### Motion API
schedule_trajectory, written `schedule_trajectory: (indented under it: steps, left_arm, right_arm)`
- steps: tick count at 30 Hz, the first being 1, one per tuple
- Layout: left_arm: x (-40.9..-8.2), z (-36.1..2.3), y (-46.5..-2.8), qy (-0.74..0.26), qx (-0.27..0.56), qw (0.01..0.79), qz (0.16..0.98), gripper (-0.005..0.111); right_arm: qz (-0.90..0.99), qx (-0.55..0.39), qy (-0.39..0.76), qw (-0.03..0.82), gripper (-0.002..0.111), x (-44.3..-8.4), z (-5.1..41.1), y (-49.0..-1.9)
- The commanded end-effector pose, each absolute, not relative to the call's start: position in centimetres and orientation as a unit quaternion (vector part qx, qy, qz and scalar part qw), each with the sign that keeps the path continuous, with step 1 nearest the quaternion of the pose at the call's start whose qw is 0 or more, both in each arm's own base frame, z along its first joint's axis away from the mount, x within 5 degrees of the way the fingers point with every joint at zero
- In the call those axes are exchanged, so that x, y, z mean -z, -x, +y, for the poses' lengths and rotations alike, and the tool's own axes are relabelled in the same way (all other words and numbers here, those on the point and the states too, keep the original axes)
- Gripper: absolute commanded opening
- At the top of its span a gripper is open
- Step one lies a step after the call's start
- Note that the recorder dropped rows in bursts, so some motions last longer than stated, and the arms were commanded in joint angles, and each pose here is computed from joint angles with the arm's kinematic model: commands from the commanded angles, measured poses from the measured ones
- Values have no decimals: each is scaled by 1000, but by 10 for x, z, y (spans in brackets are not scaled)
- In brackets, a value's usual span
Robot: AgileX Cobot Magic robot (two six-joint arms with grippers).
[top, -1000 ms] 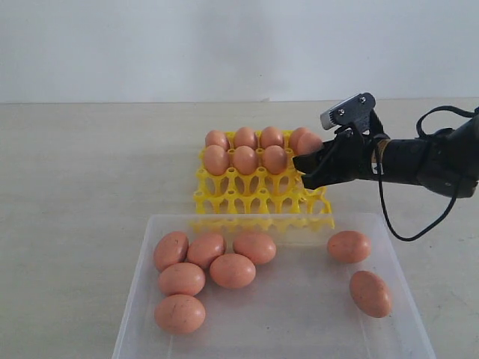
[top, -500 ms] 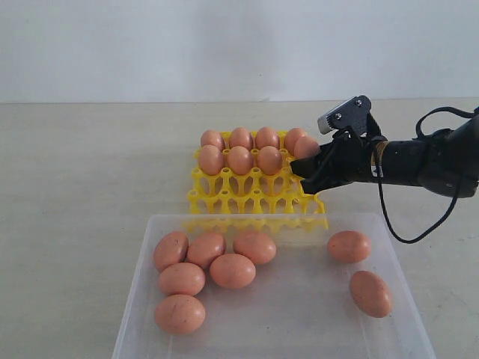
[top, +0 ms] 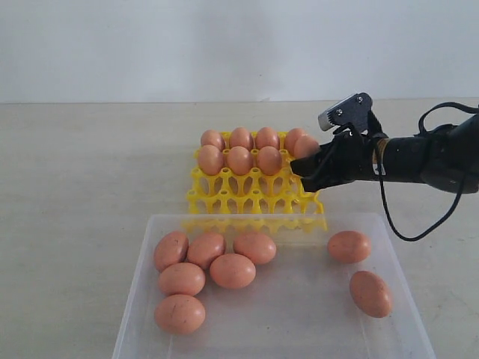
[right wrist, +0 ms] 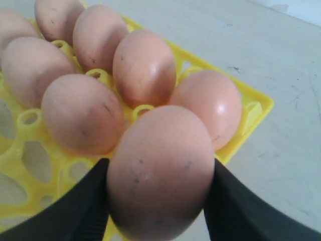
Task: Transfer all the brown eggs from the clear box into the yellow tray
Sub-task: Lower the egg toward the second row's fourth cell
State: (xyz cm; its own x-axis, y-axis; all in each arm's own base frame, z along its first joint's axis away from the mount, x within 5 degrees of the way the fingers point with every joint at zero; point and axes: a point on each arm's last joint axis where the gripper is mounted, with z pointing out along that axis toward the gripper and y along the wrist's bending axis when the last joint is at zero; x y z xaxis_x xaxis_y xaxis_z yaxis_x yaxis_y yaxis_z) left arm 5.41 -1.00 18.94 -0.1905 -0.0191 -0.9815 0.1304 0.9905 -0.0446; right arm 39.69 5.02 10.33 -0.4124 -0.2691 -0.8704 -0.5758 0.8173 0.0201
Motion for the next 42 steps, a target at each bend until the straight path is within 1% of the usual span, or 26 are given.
schedule_trajectory:
  steps: [1, 7, 13, 23, 25, 29, 30, 32, 42]
  left_arm:
    - [-188, -10, -54, -40, 61, 635, 769, 4]
    - [-188, -10, -54, -40, 61, 635, 769, 4]
    - [-188, -10, -54, -40, 61, 635, 769, 4]
    - [-188, -10, -54, -40, 61, 635, 769, 4]
    - [-188, -10, -54, -40, 61, 635, 769, 4]
    - [-188, -10, -54, -40, 61, 635, 769, 4]
    - [-188, -10, -54, -40, 61, 635, 769, 4]
    - [-188, -10, -54, -40, 61, 635, 769, 4]
    - [-188, -10, -54, -40, 61, 635, 769, 4]
  right_arm:
    - [802, -175, 265, 506, 0, -121, 53, -397]
    - [788, -189, 271, 520, 0, -126, 56, -396]
    - [777, -171, 298, 527, 0, -125, 56, -396]
    - [782, -164, 298, 523, 0, -124, 55, -397]
    - [782, -164, 298, 523, 6, -124, 55, -397]
    - [783, -163, 295, 523, 32, -124, 54, -397]
    - [784, -163, 292, 524, 36, -125, 54, -397]
    - [785, -162, 284, 526, 38, -125, 53, -398]
    - [796, -149, 277, 517, 38, -123, 51, -399]
